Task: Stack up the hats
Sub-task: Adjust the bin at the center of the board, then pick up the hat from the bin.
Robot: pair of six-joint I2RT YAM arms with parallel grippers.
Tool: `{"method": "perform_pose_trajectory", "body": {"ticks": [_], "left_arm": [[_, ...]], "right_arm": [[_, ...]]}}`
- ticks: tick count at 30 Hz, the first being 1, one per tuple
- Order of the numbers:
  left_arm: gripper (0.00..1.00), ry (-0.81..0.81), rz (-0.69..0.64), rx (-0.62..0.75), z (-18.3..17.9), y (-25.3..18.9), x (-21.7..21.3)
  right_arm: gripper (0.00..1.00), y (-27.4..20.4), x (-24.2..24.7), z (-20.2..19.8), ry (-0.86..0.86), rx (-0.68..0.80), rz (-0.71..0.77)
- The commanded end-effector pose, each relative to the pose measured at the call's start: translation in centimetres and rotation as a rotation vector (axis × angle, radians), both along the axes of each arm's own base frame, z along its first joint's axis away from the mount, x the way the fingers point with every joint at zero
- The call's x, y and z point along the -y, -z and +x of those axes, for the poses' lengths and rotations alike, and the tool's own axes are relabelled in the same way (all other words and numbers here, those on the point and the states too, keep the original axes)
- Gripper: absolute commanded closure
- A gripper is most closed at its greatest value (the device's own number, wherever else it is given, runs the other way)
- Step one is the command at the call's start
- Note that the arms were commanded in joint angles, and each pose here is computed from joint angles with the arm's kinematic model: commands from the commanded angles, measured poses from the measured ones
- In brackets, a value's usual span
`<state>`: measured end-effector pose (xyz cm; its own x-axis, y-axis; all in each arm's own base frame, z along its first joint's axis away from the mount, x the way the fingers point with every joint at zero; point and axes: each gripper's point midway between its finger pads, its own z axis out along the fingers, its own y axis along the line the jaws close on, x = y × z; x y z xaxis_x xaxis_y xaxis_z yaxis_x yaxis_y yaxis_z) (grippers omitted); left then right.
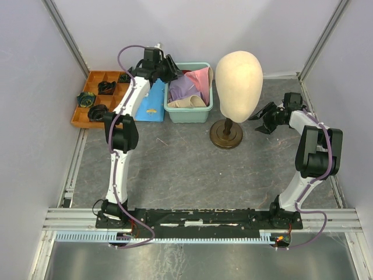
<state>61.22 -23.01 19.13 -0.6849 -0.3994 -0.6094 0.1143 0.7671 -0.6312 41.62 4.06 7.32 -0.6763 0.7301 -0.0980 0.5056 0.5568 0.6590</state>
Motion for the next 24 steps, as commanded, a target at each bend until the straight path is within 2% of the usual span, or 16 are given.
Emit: {"method": "perform_pose_trajectory", "body": {"ticks": [1,5,6,7,8,14,20,23,24], "left_arm": [[0.49,0.010,0.038,0.066,0.1,-2.0,1.3],[0.45,0.008,0.072,0.061,0.2,-1.0,1.6],[0.31,0.006,0.084,0.065,0.2,-0.9,1.7],[0.05,0.004,0.097,0.064,0.1,-0.7,1.7],[0.00,-0.001,0.113,0.061,0.1,-0.5,1.6],[0.01,-0.040,0.182,0.052,-0.3,-0.3,1.0],[0.01,-0.215,0.330,-0.035,-0.5,2.0,-2.7],[0.00,-0.245,0.322,-0.032,-0.2,2.1,-2.9],[0.04,-0.247,0.311,-0.028,0.0,2.0,-2.7]], "right_arm": [[0.33,-2.4,0.5,1.2,-0.014,0.080,-0.012],[0.33,-2.4,0.6,1.0,-0.013,0.080,-0.013],[0.33,-2.4,0.7,1.0,-0.011,0.081,-0.014],[0.33,-2.3,0.7,0.9,-0.012,0.081,-0.012],[0.33,-2.3,0.7,0.9,-0.013,0.080,-0.009],[0.33,-2.2,0.6,1.0,-0.013,0.082,-0.002],[0.32,-2.3,0.7,0.7,-0.014,0.084,-0.008],[0.33,-2.1,0.9,0.5,-0.012,0.081,-0.007],[0.32,-2.2,0.9,0.5,-0.013,0.081,-0.007]]}}
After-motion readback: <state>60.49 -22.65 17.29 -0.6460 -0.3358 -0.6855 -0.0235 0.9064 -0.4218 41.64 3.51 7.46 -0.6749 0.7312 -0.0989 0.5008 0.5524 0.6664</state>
